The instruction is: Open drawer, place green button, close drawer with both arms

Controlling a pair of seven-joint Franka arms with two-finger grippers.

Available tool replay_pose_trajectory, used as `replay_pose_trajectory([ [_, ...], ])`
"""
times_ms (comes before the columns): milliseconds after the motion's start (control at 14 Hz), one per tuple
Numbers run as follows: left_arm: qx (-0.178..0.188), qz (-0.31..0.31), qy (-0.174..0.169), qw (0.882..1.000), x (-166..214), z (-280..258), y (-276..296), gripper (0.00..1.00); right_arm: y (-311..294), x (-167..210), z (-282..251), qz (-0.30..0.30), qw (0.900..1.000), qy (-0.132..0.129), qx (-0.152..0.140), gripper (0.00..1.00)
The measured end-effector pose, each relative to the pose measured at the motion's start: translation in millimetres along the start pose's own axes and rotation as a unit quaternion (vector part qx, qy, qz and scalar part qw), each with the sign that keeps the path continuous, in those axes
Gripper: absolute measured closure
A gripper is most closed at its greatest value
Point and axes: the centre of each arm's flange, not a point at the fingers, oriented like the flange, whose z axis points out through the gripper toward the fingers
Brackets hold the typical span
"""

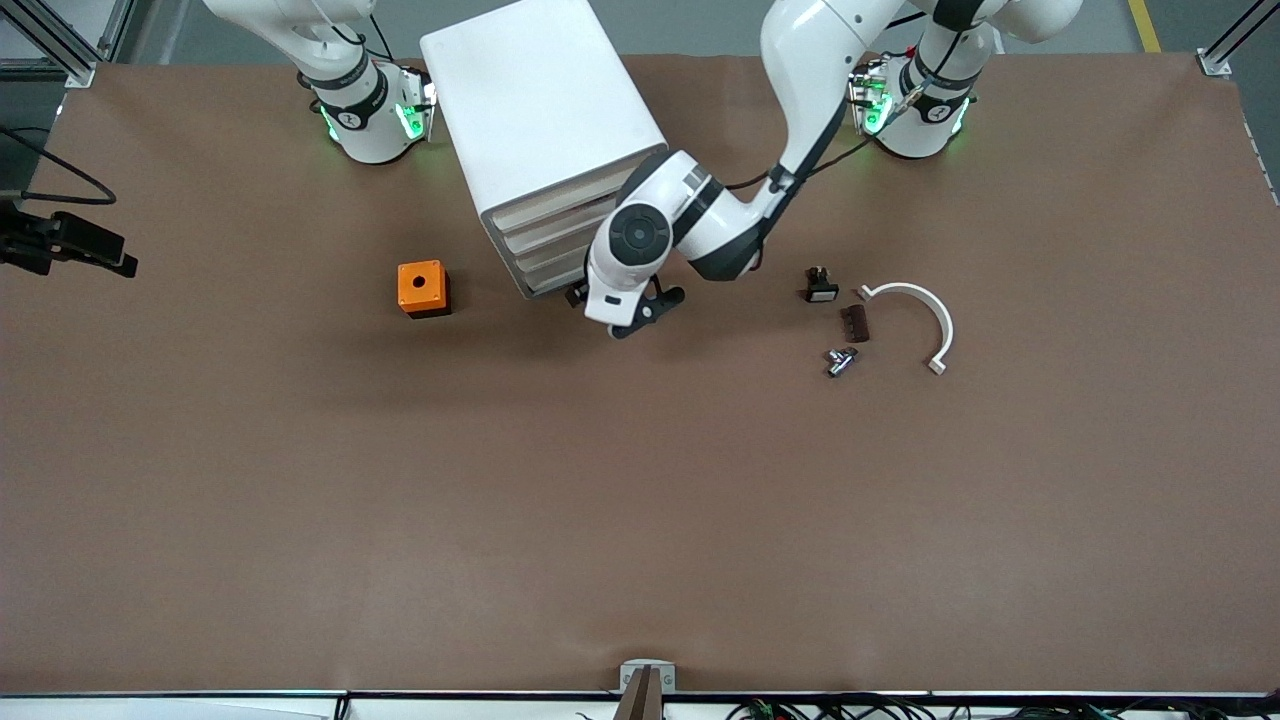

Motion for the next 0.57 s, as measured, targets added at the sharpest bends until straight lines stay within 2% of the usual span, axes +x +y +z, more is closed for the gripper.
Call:
replay_pose_trajectory([
  [143,-0.018,-0.008,0.032,0.999,43.9,-63.9,0.6,0.00,0.5,-3.9,-4.0,0.000,1.000,0.023,0.001,0.00],
  [286,0.006,-0.002,0.080,0.997,83.2,-127.9,-13.2,0.00,1.0,-11.6,-5.8,-0.001,0.999,0.039,0.002,0.00],
  [429,0.037,0.021,0.123,0.992,107.0,-179.8,-33.1,0.00,0.8,-19.6,-7.7,-0.001,0.999,0.042,0.003,0.00],
  [571,0.059,0.057,0.134,0.988,125.4,-227.9,-58.9,0.00,0.7,-25.5,-8.4,-0.002,0.999,0.045,0.004,0.00],
])
